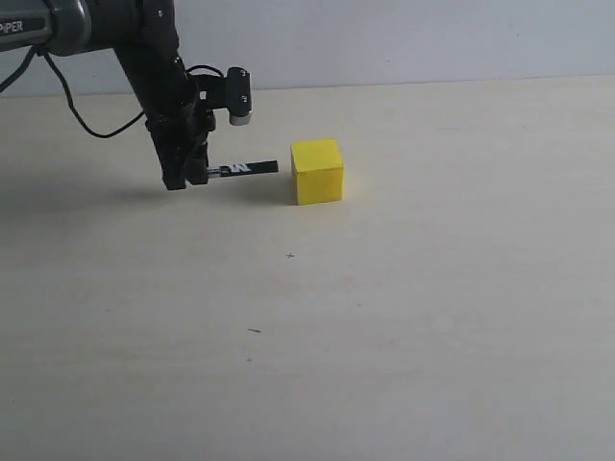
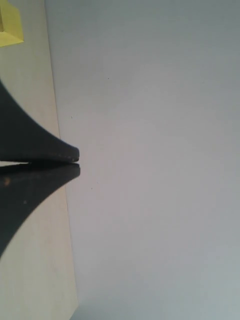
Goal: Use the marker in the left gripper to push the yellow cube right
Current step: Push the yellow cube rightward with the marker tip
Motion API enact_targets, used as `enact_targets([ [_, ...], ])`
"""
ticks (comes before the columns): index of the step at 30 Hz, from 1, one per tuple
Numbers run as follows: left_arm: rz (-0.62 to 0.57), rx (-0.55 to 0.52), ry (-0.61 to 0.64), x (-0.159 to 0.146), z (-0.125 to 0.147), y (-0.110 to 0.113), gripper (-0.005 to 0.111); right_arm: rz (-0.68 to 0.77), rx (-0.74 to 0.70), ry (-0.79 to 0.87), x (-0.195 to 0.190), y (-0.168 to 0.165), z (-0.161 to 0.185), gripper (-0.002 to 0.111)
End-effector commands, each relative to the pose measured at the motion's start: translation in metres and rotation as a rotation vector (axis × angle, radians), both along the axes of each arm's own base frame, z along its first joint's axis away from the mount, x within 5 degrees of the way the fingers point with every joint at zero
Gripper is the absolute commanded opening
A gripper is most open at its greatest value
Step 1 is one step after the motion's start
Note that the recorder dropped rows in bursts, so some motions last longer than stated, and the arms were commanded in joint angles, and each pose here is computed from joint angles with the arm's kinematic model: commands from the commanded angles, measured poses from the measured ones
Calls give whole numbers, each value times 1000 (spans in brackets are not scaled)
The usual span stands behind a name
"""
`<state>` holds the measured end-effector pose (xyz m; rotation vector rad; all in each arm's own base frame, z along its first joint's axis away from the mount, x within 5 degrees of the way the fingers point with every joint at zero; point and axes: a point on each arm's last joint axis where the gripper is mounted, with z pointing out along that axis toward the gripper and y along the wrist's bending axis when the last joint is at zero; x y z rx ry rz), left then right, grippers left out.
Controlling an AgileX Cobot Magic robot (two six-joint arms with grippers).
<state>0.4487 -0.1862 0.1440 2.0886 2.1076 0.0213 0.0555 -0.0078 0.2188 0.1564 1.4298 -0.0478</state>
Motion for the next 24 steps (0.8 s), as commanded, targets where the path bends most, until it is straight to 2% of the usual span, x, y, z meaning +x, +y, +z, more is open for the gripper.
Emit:
enact_targets([
  [1,-37,-61,-79,-4,2,-33,0,-4,-2,-2,0,0,-1,0],
  [4,-58,-71,-107,-5,-5,-45,0,-4,-2,-2,0,0,-1,0],
  [6,-59,-67,-108,-4,-8,-44,0,-4,-2,-2,0,0,-1,0],
  [12,6,-32,-88,-1,-2,-27,0,-3,0,-2,0,0,-1,0],
  [17,6,-16,-64,-2,-4,-25,0,-3,0,-2,0,0,-1,0],
  [20,-3,-16,-65,-2,-9,-30,0,-3,0,-2,0,0,-1,0],
  [24,-18,-25,-73,-2,-13,-47,0,-3,0,-2,0,0,-1,0],
])
